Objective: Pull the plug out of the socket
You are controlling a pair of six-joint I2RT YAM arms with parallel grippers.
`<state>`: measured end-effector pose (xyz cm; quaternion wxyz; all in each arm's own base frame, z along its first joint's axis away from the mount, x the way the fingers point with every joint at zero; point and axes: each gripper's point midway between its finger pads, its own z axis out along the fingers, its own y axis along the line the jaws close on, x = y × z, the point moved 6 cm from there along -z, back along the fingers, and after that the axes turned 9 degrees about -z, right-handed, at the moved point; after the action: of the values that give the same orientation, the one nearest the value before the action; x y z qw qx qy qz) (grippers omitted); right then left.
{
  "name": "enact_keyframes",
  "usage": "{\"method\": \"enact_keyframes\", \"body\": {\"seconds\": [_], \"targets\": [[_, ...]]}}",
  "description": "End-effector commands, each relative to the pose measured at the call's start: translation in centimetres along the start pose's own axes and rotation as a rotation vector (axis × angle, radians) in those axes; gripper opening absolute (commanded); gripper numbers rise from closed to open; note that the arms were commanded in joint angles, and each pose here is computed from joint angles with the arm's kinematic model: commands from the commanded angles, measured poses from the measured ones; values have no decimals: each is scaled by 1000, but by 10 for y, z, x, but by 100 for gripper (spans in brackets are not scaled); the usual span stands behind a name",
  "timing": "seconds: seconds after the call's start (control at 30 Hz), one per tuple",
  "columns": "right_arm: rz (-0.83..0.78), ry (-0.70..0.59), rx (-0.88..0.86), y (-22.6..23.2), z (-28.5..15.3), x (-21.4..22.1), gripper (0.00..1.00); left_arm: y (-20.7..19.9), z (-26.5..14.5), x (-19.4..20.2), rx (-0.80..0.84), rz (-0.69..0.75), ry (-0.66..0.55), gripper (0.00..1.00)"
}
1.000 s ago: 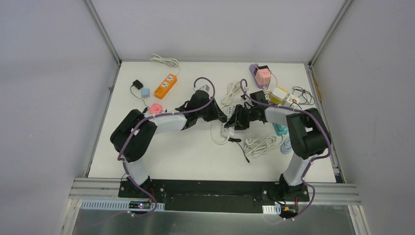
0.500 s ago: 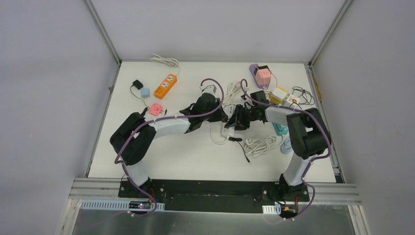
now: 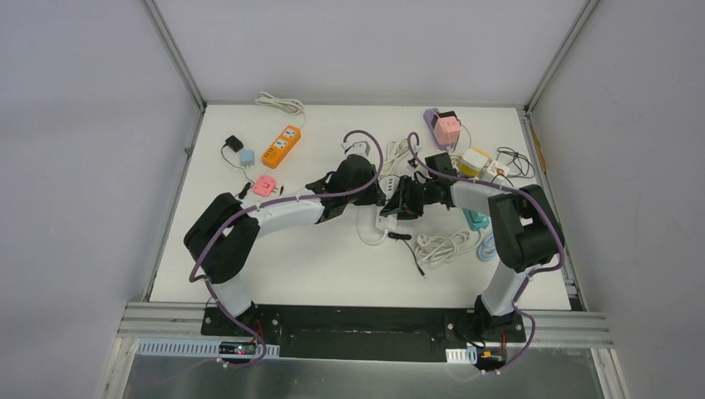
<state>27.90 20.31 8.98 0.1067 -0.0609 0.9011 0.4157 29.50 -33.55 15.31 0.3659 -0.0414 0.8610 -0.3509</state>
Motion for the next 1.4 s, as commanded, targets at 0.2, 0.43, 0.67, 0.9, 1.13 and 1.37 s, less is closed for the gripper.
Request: {"method": "enact_keyframes", "body": {"seconds": [0.2, 0.43, 0.67, 0.9, 1.13, 1.37], "targets": [[-121, -61, -52, 22, -10, -12, 0, -24, -18, -30, 183, -232, -78, 0], [-143, -59, -52, 21, -11, -11, 0, -21, -25, -30, 141, -140, -113, 0], [-167, -57, -50, 21, -13, -8, 0, -25, -30, -33, 189, -224, -147, 0], [-194, -55, -51, 20, -15, -5, 0, -30, -39, -41, 208, -448, -182, 0], [-227, -50, -88, 27, -19, -3, 0, -33, -44, -43, 175, -421, -189, 0], [-257, -44, -118, 29, -23, 4, 0, -33, -59, -57, 143, -467, -261, 0]]}}
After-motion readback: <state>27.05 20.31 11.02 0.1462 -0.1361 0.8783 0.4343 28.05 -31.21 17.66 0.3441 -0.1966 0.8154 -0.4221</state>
